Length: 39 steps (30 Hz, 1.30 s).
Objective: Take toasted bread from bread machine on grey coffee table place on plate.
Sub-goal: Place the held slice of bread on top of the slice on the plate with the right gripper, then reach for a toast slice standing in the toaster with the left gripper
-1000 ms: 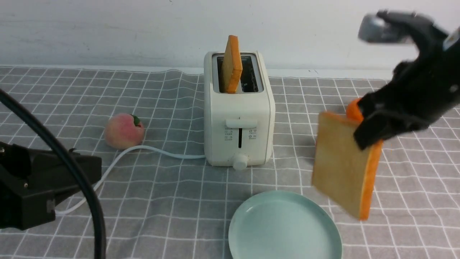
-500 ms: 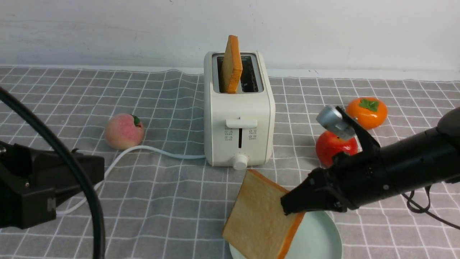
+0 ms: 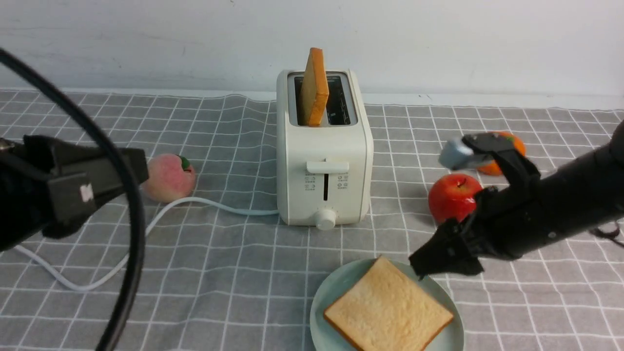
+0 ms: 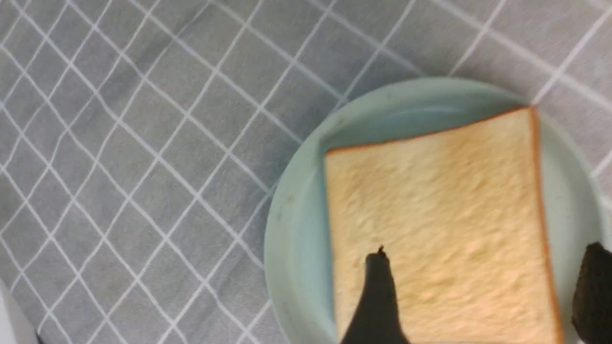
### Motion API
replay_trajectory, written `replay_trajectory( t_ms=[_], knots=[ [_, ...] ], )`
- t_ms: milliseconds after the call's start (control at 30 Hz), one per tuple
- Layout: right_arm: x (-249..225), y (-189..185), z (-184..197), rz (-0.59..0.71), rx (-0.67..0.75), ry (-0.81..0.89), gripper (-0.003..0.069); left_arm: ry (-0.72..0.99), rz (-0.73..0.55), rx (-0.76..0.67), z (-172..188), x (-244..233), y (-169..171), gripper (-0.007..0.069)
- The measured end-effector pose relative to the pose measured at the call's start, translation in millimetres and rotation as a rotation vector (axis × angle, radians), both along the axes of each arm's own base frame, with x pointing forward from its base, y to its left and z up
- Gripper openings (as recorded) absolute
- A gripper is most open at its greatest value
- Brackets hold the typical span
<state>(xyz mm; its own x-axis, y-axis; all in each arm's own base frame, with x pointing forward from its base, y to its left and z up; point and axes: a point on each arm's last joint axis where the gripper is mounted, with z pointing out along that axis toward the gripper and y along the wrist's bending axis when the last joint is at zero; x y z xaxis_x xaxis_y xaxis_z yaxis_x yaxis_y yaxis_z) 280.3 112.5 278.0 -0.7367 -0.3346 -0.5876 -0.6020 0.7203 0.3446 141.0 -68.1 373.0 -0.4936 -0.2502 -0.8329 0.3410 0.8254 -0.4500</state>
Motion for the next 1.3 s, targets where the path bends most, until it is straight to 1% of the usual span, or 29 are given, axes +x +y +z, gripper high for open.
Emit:
replay_trajectory(
  t_ms=[67,133,200,233,267,300,333,400,433,467,500,567,633,700,800,833,867,933,967,1067,1167,1300],
  knots=[
    [1,-6,19,-0.026,0.003,-0.022,0.0512,0.029,0.007,0.005,-5,9,-3,0.0283],
    [-3,-11,44,-0.041,0.024,-0.035,0.0505,0.061,0.004,0.017,-8,20,-6,0.0339],
    [-12,-12,66,-0.018,0.048,-0.042,0.0494,0.085,-0.011,0.047,-9,33,-11,0.0402],
    [-13,-12,68,-0.015,0.052,-0.041,0.0491,0.085,-0.015,0.051,-7,34,-11,0.041],
    [-23,-10,84,0.02,0.079,-0.042,0.0478,0.098,-0.041,0.079,-7,46,-17,0.0476],
    [-24,-10,85,0.023,0.089,-0.042,0.0477,0.1,-0.045,0.081,-7,46,-17,0.0483],
    [-30,-8,94,0.038,0.122,-0.047,0.0463,0.115,-0.081,0.106,-8,58,-23,0.0526],
    [-36,-5,103,0.058,0.191,-0.055,0.0438,0.162,-0.146,0.14,-16,78,-34,0.0568],
    [-36,-4,104,0.061,0.201,-0.056,0.0435,0.173,-0.156,0.145,-19,82,-36,0.0573],
    [-38,-2,107,0.083,0.233,-0.057,0.0416,0.221,-0.203,0.147,-28,97,-45,0.0582],
    [-38,-2,107,0.09,0.235,-0.058,0.041,0.228,-0.209,0.146,-31,101,-47,0.0582],
    [-43,-1,108,0.13,0.239,-0.057,0.0377,0.306,-0.259,0.135,-42,123,-58,0.058],
    [-49,-3,113,0.134,0.231,-0.063,0.0358,0.334,-0.286,0.145,-43,138,-66,0.0574],
    [-59,-5,122,0.104,0.229,-0.086,0.0349,0.32,-0.285,0.17,-35,152,-74,0.0573],
    [-72,-8,131,0.046,0.191,-0.137,0.0346,0.27,-0.24,0.209,-17,165,-83,0.0573],
    [-78,-9,135,0.025,0.163,-0.164,0.0346,0.236,-0.214,0.22,-6,170,-88,0.0573],
    [-80,-8,136,0.02,0.162,-0.164,0.0346,0.236,-0.2,0.23,-4,172,-91,0.0573],
    [-88,-7,140,-0.037,0.107,-0.193,0.0346,0.206,-0.134,0.253,13,182,-108,0.0573],
    [-91,-6,141,-0.055,0.088,-0.208,0.0345,0.204,-0.104,0.269,15,187,-116,0.0573],
    [-95,-3,141,-0.082,0.029,-0.245,0.0345,0.205,-0.027,0.337,11,204,-136,0.0573],
    [-100,3,140,-0.075,-0.014,-0.255,0.0345,0.213,0.046,0.413,-2,227,-154,0.0573],
    [-104,9,138,-0.051,-0.04,-0.255,0.0345,0.228,0.077,0.411,-16,251,-168,0.0573]
  ],
)
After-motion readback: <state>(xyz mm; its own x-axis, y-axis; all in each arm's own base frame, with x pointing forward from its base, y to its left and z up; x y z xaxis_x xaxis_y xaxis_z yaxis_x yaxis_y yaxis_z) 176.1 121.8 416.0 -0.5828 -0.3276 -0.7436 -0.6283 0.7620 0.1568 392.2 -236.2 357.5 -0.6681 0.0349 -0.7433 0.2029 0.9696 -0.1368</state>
